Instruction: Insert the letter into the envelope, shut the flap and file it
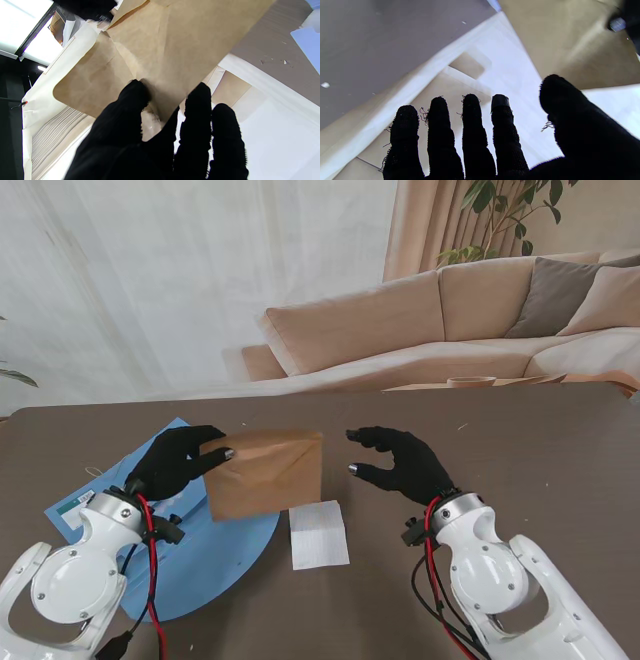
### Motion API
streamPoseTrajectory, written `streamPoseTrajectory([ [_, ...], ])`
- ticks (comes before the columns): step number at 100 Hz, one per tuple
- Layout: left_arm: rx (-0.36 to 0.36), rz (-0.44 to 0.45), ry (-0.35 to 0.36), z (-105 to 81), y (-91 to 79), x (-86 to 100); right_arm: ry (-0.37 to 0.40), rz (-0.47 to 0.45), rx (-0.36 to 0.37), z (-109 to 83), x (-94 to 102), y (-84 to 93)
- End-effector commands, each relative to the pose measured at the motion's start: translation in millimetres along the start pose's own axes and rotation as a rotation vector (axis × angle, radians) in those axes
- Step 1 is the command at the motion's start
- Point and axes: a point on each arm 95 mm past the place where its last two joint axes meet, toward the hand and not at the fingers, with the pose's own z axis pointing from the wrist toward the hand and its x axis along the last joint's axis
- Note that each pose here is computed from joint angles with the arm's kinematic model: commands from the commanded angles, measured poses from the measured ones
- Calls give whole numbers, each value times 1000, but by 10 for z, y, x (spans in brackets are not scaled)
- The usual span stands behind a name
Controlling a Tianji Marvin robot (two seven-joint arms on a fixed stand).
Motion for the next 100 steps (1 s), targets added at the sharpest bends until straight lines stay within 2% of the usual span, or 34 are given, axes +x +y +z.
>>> streamPoseTrajectory([
  [1, -2, -13, 1, -8, 7, 19, -27, -16, 67, 33, -151, -165],
  [24, 13, -22, -5, 2, -22, 31, 23, -166, 187, 276, -306, -585],
  [51, 9, -27, -2, 2, -42, 43, 102, -363, 306, 469, -337, -1054],
  [82, 14, -30, 2, -19, -65, 14, 89, -634, 387, 478, -416, -1307],
  [100, 11, -30, 3, -25, -64, 12, 96, -696, 423, 437, -476, -1408],
])
